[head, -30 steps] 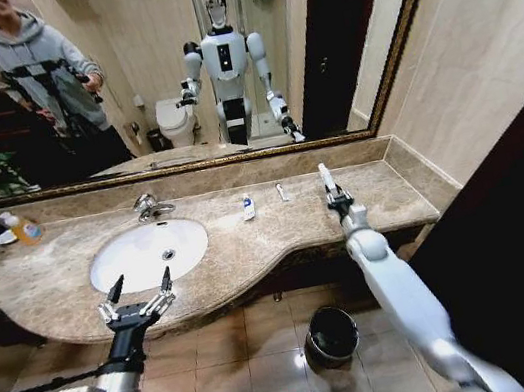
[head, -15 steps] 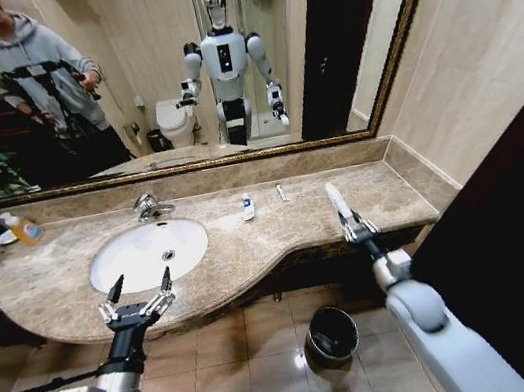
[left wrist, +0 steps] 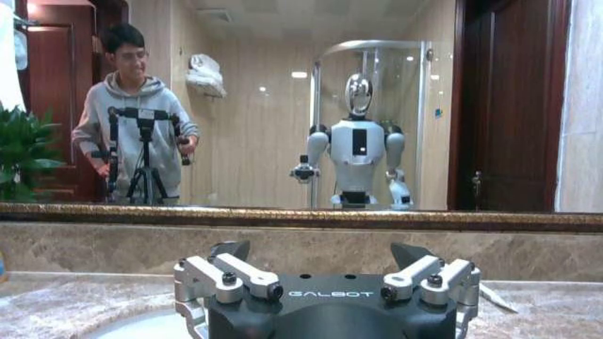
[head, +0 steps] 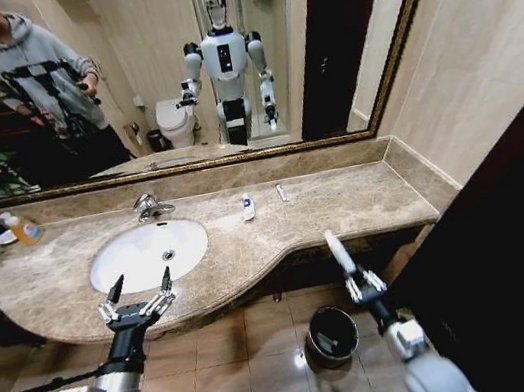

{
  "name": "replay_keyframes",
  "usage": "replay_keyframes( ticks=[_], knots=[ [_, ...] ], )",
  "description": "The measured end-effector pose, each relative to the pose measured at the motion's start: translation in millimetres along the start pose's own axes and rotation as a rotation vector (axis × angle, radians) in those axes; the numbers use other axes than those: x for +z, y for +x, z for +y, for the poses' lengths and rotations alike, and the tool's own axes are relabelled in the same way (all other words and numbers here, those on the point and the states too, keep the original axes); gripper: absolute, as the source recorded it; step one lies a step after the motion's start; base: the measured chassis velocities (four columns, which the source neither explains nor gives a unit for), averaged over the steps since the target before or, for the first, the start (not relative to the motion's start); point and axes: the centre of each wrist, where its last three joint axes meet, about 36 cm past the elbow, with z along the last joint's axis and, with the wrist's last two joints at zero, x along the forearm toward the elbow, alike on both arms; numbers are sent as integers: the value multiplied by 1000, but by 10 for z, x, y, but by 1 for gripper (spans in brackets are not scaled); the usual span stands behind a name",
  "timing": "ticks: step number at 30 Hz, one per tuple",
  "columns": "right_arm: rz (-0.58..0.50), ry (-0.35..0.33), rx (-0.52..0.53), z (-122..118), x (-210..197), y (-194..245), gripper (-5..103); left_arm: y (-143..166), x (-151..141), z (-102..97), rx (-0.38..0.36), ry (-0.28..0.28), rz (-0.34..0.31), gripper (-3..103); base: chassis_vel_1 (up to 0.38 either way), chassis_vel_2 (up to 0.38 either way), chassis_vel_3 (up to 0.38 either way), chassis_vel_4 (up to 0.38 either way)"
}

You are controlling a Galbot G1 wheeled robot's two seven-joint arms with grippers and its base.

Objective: Pick up the trash from the sink and place it in the trash bin.

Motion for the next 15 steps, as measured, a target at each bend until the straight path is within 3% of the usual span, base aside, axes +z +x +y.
replay_keyframes(
  ticks=[15],
  knots=[
    [147, 16, -28, 234, 772, 347, 27, 0, 0, 0, 0, 0, 0, 100, 0, 0, 0, 0]
  ],
)
